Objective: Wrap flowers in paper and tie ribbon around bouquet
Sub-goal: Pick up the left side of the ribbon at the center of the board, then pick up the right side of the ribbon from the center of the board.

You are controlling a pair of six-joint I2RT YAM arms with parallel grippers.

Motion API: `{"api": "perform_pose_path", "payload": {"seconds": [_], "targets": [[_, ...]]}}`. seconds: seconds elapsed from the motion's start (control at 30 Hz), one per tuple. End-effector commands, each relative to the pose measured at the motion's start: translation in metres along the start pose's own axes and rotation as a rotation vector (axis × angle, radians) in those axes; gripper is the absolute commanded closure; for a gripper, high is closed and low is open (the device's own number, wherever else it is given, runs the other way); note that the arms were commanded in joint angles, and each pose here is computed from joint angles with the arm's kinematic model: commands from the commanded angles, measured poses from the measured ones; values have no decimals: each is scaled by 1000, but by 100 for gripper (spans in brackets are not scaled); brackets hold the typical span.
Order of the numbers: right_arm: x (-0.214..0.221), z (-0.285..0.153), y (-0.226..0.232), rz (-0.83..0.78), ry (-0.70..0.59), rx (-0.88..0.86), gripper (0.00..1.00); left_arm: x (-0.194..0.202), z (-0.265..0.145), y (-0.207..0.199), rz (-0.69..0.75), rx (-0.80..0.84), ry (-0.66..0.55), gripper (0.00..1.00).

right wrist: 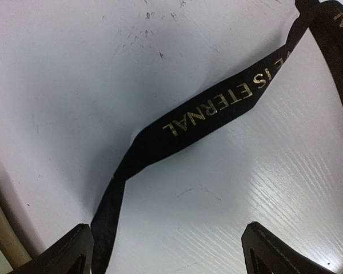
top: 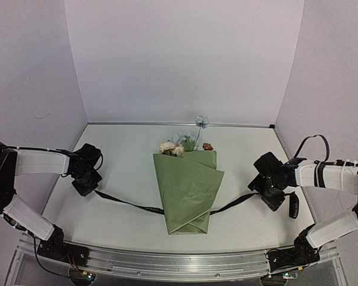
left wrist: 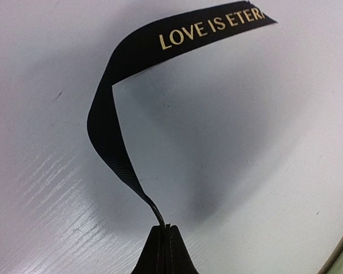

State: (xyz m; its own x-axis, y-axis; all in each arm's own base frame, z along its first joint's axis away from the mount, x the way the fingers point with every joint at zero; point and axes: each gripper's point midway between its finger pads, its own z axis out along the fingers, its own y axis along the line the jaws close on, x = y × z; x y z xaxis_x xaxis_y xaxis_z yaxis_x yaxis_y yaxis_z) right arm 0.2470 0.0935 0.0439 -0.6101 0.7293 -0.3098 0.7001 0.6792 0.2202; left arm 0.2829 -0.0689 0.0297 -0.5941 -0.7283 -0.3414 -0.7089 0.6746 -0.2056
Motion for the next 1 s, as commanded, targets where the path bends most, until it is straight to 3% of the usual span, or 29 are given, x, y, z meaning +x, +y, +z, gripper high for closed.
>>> {"api": "perform_pose_path", "payload": {"seconds": [0.0,0.2,0.5,0.97], "targets": [[-25,1,-4,108,-57,1,8,-32,-15,-16,-27,73,-80,100],[-44,7,-39,189,-60,44,9,-47,-21,-23,-25,105,-100,100],[-67,27,-50,295,12,95,12,-52,-20,-26,-18,123,-97,100],[-83,45,-60,290,17,178,22,-60,-21,-30,-29,135,-104,100]]}}
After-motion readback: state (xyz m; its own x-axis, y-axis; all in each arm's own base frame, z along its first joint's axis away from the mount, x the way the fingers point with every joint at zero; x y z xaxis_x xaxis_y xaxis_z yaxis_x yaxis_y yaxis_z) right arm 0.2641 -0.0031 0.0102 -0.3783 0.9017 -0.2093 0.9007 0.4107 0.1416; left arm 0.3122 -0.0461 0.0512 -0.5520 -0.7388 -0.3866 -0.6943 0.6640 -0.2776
